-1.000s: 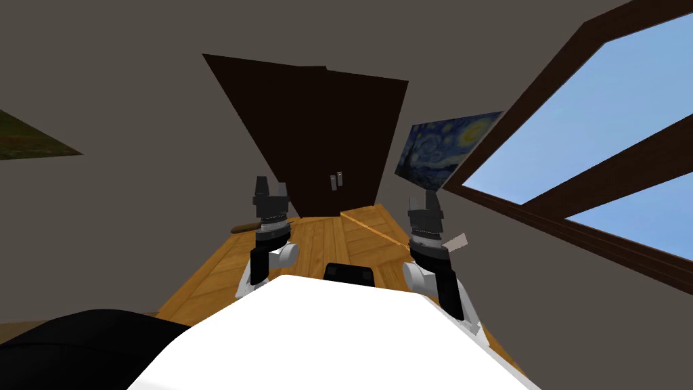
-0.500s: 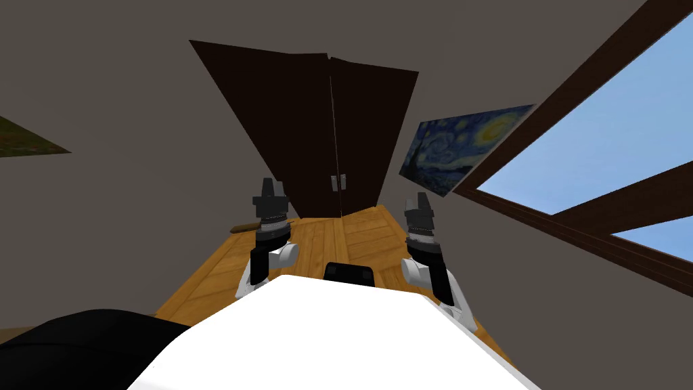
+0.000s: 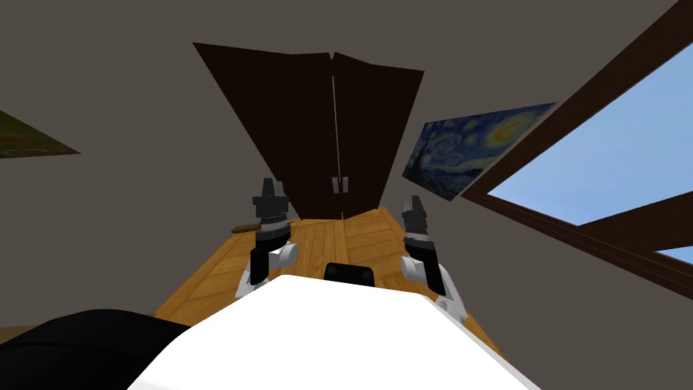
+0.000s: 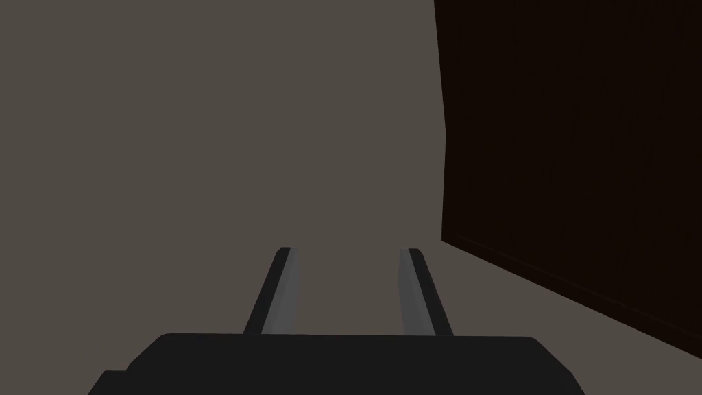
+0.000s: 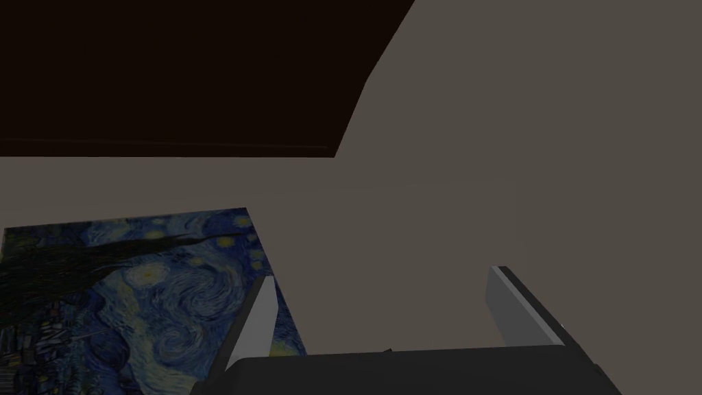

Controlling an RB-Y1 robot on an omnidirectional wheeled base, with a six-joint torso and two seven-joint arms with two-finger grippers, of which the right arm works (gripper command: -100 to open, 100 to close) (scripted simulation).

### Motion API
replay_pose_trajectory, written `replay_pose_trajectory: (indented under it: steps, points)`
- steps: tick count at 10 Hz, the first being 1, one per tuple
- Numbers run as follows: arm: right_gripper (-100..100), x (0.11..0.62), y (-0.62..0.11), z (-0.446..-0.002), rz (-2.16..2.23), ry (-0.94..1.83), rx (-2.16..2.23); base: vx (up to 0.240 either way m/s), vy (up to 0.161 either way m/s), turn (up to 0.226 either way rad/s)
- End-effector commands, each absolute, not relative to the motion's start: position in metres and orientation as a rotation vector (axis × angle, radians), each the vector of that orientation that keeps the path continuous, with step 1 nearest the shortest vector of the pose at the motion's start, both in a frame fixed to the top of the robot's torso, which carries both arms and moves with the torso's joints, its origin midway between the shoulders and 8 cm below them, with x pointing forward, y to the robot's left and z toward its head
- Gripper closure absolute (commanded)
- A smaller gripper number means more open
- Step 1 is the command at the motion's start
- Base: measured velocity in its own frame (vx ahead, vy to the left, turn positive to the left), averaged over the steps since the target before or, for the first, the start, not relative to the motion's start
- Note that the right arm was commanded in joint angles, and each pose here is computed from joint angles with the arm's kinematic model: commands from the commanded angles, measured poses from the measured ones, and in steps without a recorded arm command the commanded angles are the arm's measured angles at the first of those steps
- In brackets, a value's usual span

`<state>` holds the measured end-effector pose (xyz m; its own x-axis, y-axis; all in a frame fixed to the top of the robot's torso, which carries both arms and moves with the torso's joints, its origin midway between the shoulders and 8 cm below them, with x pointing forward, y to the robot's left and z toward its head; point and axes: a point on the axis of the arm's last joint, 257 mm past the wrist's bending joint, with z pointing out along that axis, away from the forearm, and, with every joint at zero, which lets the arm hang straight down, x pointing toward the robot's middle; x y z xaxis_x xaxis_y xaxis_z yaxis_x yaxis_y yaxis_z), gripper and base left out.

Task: Pull the door open

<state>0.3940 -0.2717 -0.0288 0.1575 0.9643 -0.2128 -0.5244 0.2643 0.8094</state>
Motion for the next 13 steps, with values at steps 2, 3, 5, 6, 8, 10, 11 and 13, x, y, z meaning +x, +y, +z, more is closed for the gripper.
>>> replay_pose_trajectory:
  steps: [2, 3, 5, 6, 8, 10, 11, 13]
  points:
    - [-100, 0.408, -0.279, -0.045, 1.168, 0.859, 0.679, 0.114, 0.008, 0.046]
    - [-100, 0.412, -0.281, -0.051, 1.163, 0.869, 0.689, 0.098, 0.002, 0.051]
    - [-100, 0.422, -0.287, -0.064, 1.152, 0.887, 0.708, 0.092, 0.001, 0.050]
    - [-100, 0.427, -0.290, -0.071, 1.147, 0.896, 0.719, 0.099, -0.003, 0.049]
    - [-100, 0.436, -0.296, -0.085, 1.136, 0.914, 0.742, 0.095, 0.002, 0.065]
    - [-100, 0.446, -0.303, -0.099, 1.125, 0.931, 0.766, 0.094, 0.005, 0.055]
    - [-100, 0.451, -0.306, -0.106, 1.119, 0.940, 0.779, 0.108, 0.013, 0.074]
    - [-100, 0.460, -0.313, -0.120, 1.108, 0.956, 0.804, 0.102, 0.001, 0.064]
